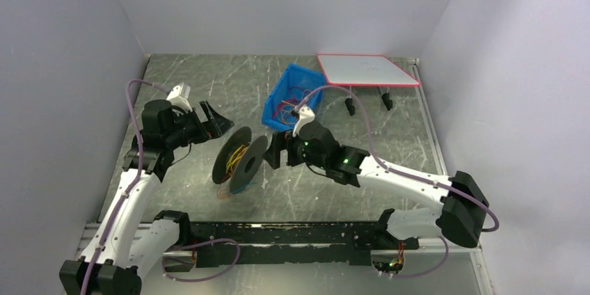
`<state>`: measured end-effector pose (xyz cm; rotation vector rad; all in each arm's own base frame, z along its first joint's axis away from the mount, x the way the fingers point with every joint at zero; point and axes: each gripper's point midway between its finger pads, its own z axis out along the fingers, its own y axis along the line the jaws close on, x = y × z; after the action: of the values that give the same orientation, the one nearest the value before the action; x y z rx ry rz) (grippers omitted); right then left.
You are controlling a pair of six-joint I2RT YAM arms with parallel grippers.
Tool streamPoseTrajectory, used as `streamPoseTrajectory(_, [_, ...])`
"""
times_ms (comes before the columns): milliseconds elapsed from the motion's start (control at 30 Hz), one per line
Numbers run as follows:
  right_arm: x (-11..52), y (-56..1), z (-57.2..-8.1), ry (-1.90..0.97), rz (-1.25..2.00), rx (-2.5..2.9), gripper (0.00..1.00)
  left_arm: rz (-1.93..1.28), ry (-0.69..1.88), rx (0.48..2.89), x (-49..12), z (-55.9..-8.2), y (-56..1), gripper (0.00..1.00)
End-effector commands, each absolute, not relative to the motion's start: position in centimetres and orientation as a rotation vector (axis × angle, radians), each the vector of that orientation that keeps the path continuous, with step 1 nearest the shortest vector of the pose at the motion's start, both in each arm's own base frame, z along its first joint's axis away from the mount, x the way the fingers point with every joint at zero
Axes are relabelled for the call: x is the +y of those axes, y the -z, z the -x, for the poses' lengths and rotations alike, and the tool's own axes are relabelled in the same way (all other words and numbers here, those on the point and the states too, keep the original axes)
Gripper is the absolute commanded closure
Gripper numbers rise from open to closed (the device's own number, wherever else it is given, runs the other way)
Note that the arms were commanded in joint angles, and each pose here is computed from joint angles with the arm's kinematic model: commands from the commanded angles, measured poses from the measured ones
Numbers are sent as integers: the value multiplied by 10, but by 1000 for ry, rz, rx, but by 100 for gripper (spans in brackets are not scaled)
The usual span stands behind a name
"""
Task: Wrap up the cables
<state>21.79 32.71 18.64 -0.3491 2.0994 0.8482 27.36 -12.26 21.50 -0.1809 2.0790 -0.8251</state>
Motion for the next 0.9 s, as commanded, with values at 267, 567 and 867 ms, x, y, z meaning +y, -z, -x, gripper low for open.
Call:
streamPoseTrajectory(267, [370, -133, -174, -1024, 404, 2233, 6, 90, 723, 2267, -111, -237, -204, 1])
streamPoseTrajectory(567, [406, -128, -179, -1146, 370, 2234, 12, 104, 646, 2375, -99, -212, -190, 7])
streamPoseTrajectory(867, [433, -123, -163, -1235, 439, 2252, 15, 155, 570, 2456, -87, -185, -177, 8])
